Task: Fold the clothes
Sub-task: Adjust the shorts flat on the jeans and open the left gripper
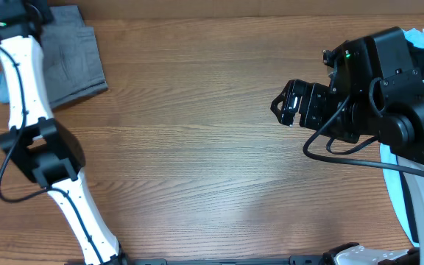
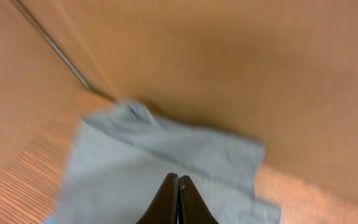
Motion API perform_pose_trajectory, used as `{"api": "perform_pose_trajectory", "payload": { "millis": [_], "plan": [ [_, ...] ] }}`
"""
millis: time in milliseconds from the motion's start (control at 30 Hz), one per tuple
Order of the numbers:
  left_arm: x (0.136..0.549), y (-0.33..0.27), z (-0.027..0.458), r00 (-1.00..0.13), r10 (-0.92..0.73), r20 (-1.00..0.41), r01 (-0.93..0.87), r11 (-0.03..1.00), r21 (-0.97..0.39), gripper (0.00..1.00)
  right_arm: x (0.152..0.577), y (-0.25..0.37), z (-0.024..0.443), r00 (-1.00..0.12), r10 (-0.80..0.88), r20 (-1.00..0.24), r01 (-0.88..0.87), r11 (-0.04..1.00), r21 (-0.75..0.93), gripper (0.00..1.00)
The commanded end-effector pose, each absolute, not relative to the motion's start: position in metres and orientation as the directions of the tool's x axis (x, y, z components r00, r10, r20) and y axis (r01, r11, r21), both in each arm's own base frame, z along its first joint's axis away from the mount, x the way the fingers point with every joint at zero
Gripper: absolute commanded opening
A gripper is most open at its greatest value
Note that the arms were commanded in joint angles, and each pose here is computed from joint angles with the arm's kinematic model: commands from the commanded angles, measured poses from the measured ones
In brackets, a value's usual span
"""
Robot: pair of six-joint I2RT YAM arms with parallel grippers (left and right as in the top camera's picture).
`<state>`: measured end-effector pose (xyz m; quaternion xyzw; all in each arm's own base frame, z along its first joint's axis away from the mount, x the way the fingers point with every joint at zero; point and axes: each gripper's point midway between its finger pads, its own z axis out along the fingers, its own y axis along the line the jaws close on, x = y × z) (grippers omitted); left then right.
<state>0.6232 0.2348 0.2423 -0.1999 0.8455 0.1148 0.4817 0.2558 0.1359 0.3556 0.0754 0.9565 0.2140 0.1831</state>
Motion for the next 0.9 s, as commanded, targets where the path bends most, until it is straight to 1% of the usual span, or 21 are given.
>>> {"api": "perform_pose_trajectory", "payload": {
  "millis": [0,167,233,267,400,533,767,867],
  "plan": [
    [0.622,0.257,0.232,-0.459,-0.217,-0.861,-0.478,0.878,0.034,0.04,0.255,0.138,0.356,-0.924,0.211,-0.318,0.053,0.896,0.441,1.0],
    [0.629,0.277,0.203,-0.471,-0.196,-0.86,-0.482,0.874,0.064,0.04,0.254,0.14,0.356,-0.926,0.209,-0.313,0.05,0.892,0.449,1.0],
    [0.63,0.291,0.186,-0.478,-0.192,-0.857,-0.509,0.856,0.092,0.04,0.254,0.141,0.356,-0.927,0.208,-0.311,0.048,0.891,0.452,1.0],
    [0.626,0.302,0.173,-0.493,-0.202,-0.847,-0.543,0.831,0.118,0.04,0.254,0.141,0.356,-0.927,0.208,-0.311,0.048,0.891,0.452,1.0],
    [0.615,0.314,0.135,-0.552,-0.236,-0.8,-0.566,0.811,0.152,0.04,0.253,0.142,0.357,-0.929,0.206,-0.307,0.045,0.888,0.458,1.0],
    [0.593,0.334,0.101,-0.61,-0.283,-0.74,-0.605,0.769,0.204,0.04,0.253,0.142,0.357,-0.929,0.206,-0.306,0.045,0.887,0.46,1.0],
    [0.564,0.366,0.077,-0.635,-0.348,-0.69,-0.642,0.734,0.221,0.04,0.253,0.142,0.357,-0.929,0.206,-0.307,0.045,0.887,0.459,1.0],
    [0.565,0.365,0.073,-0.634,-0.358,-0.686,-0.624,0.761,0.179,0.04,0.253,0.142,0.357,-0.929,0.206,-0.307,0.045,0.887,0.459,1.0]
  ]
}}
